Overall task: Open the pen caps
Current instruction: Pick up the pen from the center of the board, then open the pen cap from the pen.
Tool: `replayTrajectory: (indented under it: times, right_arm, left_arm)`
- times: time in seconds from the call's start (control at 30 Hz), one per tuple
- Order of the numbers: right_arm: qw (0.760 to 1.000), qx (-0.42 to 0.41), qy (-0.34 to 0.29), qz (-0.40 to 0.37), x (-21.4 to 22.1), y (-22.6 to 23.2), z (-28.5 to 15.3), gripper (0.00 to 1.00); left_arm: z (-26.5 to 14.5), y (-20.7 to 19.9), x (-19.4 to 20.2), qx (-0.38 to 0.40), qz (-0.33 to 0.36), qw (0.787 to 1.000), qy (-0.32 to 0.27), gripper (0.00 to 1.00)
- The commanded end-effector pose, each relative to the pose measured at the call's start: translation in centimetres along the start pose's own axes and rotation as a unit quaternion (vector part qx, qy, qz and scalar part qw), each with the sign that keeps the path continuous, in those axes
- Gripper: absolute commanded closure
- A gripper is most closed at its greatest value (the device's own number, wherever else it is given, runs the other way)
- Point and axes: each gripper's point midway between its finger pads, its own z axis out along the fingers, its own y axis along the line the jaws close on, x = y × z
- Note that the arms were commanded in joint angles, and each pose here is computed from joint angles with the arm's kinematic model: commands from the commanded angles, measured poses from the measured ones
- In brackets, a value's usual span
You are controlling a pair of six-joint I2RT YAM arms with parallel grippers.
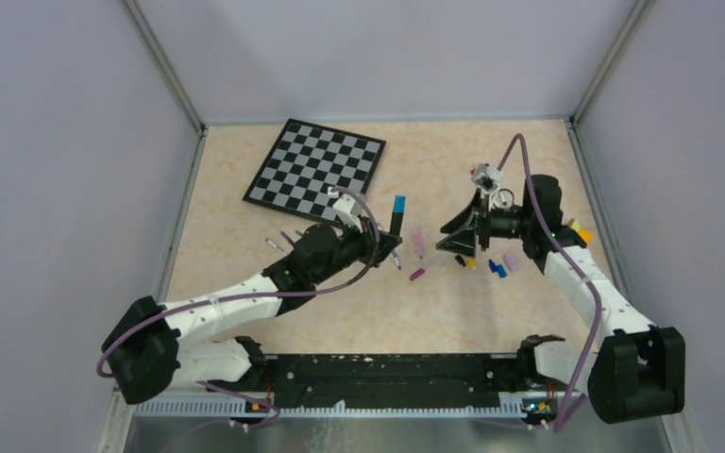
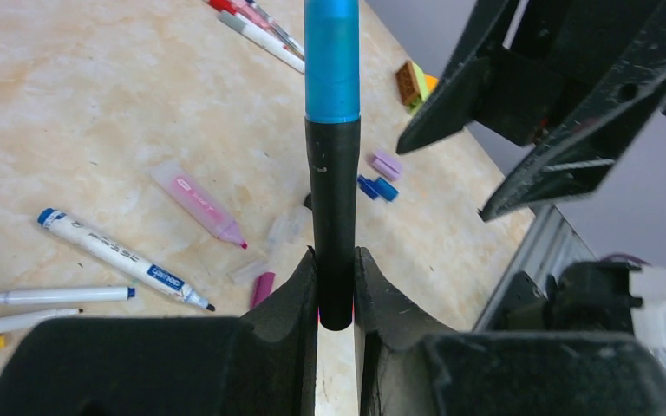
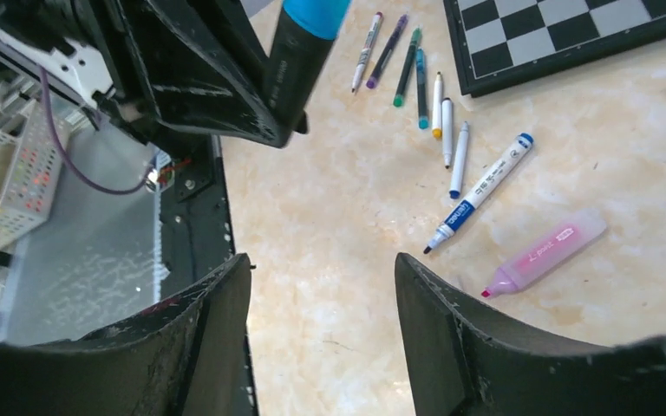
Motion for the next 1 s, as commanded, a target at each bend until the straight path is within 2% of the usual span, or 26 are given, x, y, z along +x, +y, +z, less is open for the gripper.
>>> replayTrajectory:
  times: [0.0, 0.1, 0.3, 0.57, 0.97]
  right_arm:
    - [0.985, -0.037, 0.034, -0.163, 0.7, 1.9, -1.9, 0.37]
    - [0.973, -0.058, 0.058, -0.214, 2.1, 2.7, -2.5, 0.35]
    - [0.955, -0.105, 0.082, -0.265, 3.0, 4.1, -3.1, 0.35]
    - [0.945, -0.140, 0.128, -0.266, 2.5, 4.8, -2.1, 0.34]
    - [0.937, -0.186, 0.184, -0.233, 4.2, 5.4, 0.1, 0.35]
  left_arm:
    - [-3.0, -2.4, 1.1, 0.083, 0.027, 0.994, 0.061, 1.00]
    - [-4.6, -3.2, 2.1, 0.119, 0.062, 0.986, 0.101, 1.00]
    - [-6.6, -5.0, 4.0, 0.196, 0.105, 0.961, 0.168, 1.00]
    - [-6.2, -5.9, 5.4, 0.244, 0.127, 0.937, 0.215, 1.00]
    - [-4.9, -6.0, 6.5, 0.262, 0.119, 0.926, 0.246, 1.00]
